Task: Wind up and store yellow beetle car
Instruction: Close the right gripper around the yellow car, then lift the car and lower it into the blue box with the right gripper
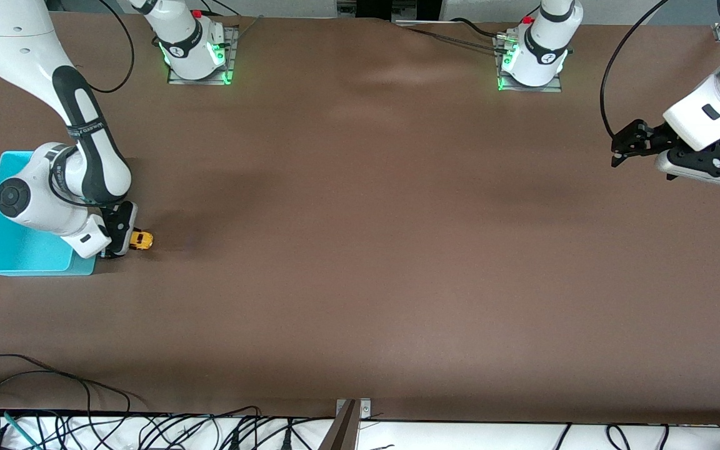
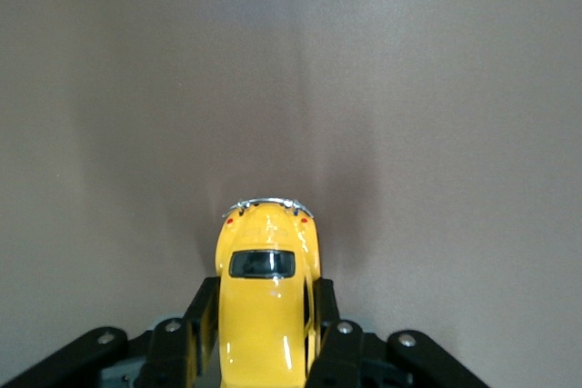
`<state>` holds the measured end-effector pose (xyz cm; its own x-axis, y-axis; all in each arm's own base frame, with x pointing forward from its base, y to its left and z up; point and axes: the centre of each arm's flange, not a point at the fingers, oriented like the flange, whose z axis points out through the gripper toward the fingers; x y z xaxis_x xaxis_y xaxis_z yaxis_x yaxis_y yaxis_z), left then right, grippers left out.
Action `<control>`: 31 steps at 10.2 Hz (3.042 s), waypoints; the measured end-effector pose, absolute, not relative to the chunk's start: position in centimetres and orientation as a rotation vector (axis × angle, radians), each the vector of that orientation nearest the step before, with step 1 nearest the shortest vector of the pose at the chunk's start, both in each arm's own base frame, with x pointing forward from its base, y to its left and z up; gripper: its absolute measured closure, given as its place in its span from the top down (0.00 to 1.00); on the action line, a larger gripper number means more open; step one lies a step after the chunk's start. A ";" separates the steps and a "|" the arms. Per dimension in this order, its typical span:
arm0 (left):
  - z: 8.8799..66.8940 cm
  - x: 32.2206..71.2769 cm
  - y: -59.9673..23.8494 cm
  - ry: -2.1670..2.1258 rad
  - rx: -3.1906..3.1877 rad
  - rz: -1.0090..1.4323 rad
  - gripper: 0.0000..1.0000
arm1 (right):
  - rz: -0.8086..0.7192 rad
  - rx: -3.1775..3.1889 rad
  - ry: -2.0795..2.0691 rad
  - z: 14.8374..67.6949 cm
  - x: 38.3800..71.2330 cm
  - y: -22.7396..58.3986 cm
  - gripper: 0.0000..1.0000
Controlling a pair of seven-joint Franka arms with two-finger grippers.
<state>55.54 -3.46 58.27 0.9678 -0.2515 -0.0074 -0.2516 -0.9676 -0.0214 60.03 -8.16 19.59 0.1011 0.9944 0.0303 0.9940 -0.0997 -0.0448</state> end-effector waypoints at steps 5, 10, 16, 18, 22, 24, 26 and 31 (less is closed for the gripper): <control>58.3 55.5 -3.5 0.395 -3.094 0.007 1.00 | -0.126 -2.278 -2.085 30.5 62.3 -2.8 0.46; 58.3 55.5 -3.6 0.398 -3.094 0.006 1.00 | -0.004 -2.393 -1.976 38.2 59.3 -14.4 0.46; 58.2 55.4 -3.6 0.397 -3.095 0.023 1.00 | 0.090 -2.426 -2.016 31.9 55.3 -25.5 0.46; 58.2 55.4 -3.6 0.397 -3.095 0.032 1.00 | 0.139 -2.407 -2.001 27.5 54.4 -26.7 0.46; 58.2 55.4 -3.5 0.396 -3.095 0.033 1.00 | 0.111 -2.371 -1.983 22.5 53.5 -28.1 0.46; 58.3 55.3 -3.5 0.396 -3.095 0.033 1.00 | 0.111 -2.375 -1.981 21.3 53.3 -28.7 0.46; 58.3 55.3 -3.5 0.396 -3.095 0.033 1.00 | 0.066 -2.361 -1.970 19.9 53.1 -28.9 0.46; 58.3 55.3 -3.6 0.397 -3.095 0.033 1.00 | 0.058 -2.354 -1.975 19.6 53.2 -29.0 0.46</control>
<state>55.34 -3.56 58.31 0.9674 -0.2520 -0.0234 -0.2524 -0.9674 -0.0184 53.16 -28.97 19.65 0.1744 0.9846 0.0154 0.9820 -0.1727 -0.0768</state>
